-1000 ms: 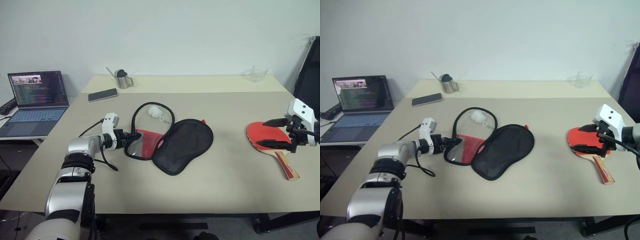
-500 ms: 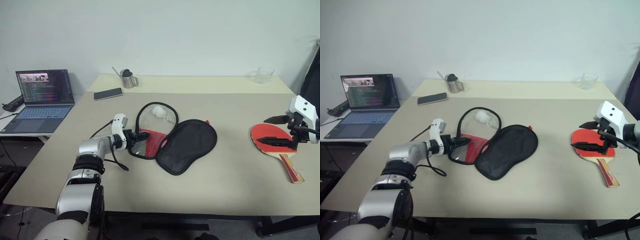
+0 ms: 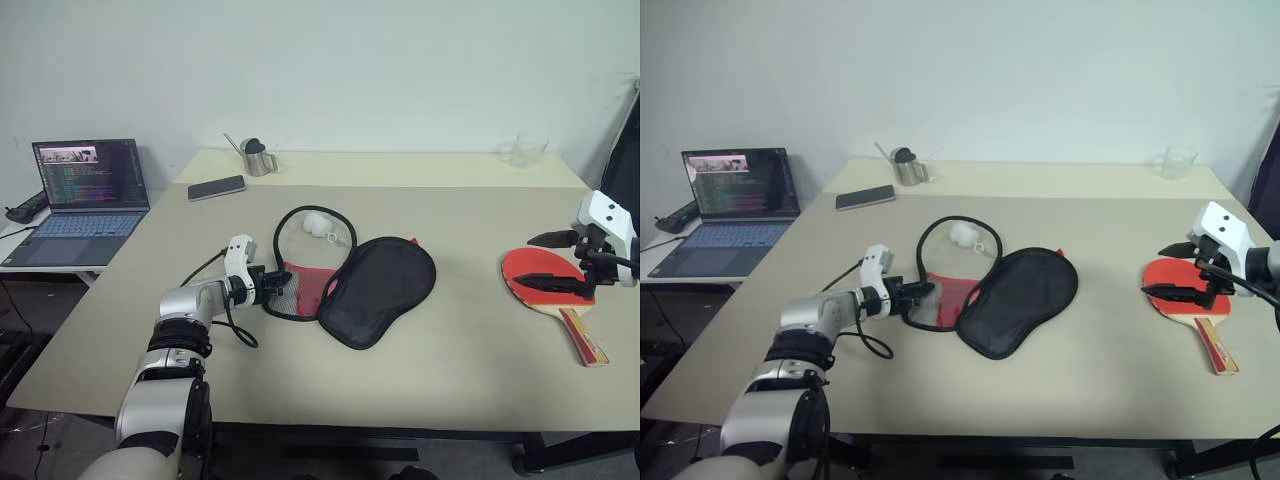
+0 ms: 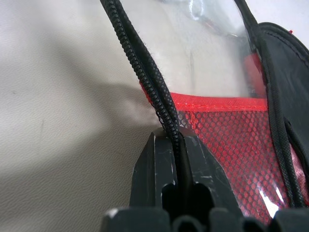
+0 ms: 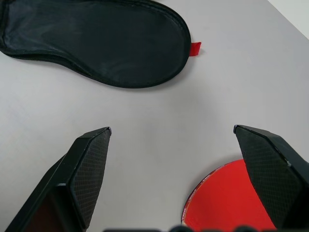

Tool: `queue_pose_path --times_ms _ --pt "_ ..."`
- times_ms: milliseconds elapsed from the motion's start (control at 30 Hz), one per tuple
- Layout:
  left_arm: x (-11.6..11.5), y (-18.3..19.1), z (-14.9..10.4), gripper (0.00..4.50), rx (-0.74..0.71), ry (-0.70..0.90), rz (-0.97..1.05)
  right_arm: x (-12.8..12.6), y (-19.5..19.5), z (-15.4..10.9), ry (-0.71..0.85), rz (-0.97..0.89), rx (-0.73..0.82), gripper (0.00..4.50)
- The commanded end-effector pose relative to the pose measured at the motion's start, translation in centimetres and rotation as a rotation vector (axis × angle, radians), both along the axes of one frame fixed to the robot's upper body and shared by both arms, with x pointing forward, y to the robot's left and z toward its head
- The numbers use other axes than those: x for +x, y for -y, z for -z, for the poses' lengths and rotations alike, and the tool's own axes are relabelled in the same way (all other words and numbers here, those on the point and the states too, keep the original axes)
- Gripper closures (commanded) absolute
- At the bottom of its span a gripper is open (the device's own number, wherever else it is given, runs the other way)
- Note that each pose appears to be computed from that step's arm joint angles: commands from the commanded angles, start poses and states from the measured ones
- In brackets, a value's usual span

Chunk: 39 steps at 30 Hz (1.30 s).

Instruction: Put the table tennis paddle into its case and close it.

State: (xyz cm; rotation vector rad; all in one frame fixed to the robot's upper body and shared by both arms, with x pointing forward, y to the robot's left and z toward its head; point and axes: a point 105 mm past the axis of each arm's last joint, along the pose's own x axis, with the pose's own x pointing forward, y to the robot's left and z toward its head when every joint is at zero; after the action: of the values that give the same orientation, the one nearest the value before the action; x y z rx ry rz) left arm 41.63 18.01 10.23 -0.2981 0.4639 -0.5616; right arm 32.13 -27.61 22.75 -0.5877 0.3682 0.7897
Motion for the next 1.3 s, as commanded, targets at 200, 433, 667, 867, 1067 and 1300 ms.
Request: queue_pose_path --times_ms 200,433,667,867,1067,1300 --pt "0.6 1.3 -0.9 4.49 -0.041 0.067 -0.017 -0.2 -0.5 -1.3 0.049 -0.022 -0.003 0.00" --pt "1.6 2.6 -1.6 4.49 -0.030 0.136 -0.032 -0.1 -0.8 -1.2 0.049 -0.032 -0.001 0.00" --pt "2.6 3.4 -2.7 4.49 -0.068 0.190 -0.093 -0.1 -0.9 -1.1 0.046 -0.037 -0.002 0.00" --pt "3.3 2.9 -2.6 4.49 -0.073 0.200 -0.187 -0.2 -0.9 -1.1 0.043 -0.038 -0.004 0.00" --pt "4.0 1.9 -1.8 4.49 -0.039 0.183 -0.327 -0.3 -0.9 -0.9 0.040 -0.039 0.000 0.00" --pt "3.9 2.9 -1.2 4.49 -0.037 0.176 -0.314 -0.2 -1.0 -0.8 0.039 -0.040 0.002 0.00"
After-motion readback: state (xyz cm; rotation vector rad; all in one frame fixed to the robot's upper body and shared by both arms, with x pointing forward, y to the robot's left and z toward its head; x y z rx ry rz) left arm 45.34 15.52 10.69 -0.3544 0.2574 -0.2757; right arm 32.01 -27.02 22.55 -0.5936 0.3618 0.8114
